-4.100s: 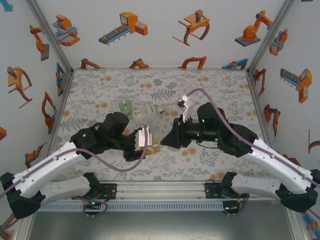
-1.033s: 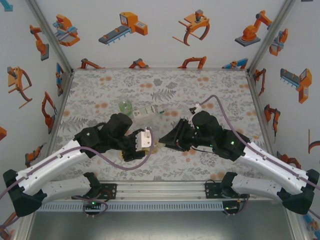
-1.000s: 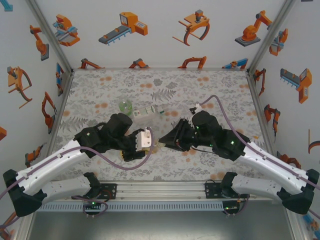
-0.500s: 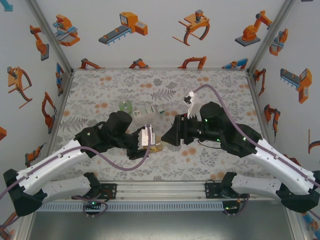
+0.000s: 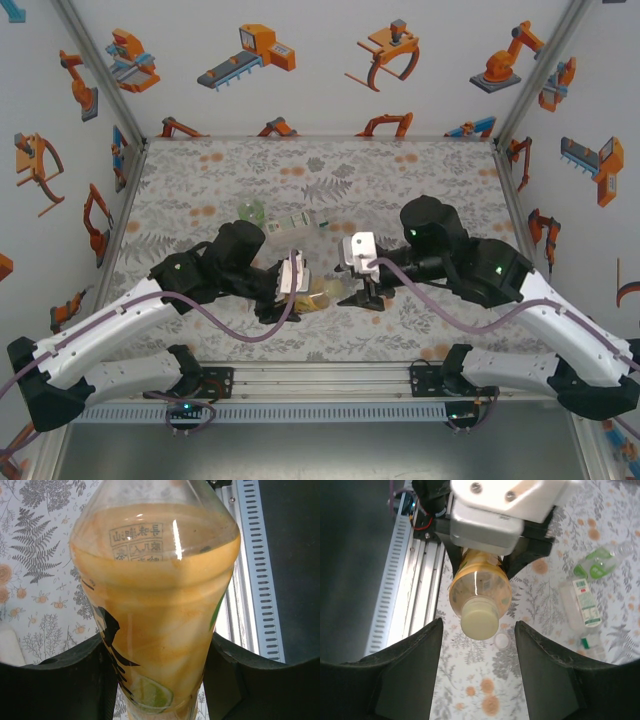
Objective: Screw on the bottle caps
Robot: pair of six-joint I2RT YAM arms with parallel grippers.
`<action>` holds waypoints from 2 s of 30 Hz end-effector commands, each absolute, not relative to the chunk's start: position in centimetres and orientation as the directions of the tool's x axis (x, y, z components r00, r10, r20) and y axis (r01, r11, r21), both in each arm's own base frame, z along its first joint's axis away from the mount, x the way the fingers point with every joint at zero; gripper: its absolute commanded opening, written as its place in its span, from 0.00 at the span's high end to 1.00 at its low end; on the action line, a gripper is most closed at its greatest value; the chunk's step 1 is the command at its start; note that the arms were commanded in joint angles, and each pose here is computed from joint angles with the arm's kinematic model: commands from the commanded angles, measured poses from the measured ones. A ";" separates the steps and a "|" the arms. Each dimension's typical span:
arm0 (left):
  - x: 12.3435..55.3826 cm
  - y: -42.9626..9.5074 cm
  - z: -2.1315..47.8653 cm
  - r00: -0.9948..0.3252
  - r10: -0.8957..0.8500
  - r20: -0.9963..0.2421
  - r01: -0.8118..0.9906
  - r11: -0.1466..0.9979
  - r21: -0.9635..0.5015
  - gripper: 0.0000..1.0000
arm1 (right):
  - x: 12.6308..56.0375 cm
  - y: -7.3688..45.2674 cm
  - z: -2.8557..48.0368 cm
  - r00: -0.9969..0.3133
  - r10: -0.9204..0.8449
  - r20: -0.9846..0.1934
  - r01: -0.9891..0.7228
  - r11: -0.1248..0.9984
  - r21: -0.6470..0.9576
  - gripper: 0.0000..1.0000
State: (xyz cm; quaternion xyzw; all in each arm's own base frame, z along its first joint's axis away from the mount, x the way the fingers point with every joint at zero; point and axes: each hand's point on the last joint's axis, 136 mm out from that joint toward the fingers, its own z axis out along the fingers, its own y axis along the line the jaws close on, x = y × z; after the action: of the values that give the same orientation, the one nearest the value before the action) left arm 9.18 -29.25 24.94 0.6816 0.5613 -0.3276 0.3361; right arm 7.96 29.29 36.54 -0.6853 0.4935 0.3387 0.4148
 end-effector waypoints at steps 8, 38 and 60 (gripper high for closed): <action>8.3 -29.3 26.5 0.172 0.507 -0.845 0.979 -0.184 0.089 1.00 | 6.7 30.0 36.6 0.452 -0.288 -0.844 -0.881 -0.294 -0.372 0.60; 12.2 -28.7 25.5 0.178 0.577 -0.797 0.976 -0.002 0.217 0.99 | 15.5 29.2 31.2 -0.914 0.246 -0.323 -0.158 0.517 0.841 1.00; 13.1 -28.4 25.2 0.168 0.586 -0.793 0.968 0.054 0.245 0.24 | 19.6 24.2 27.7 -0.896 0.141 -0.421 -0.119 0.838 0.533 1.00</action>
State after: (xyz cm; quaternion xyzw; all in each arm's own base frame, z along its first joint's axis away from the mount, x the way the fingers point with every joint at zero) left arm 12.99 -28.35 24.47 0.6552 0.6040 -0.2329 0.3895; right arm 18.91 26.30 27.73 0.0674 0.9102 0.3517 0.2080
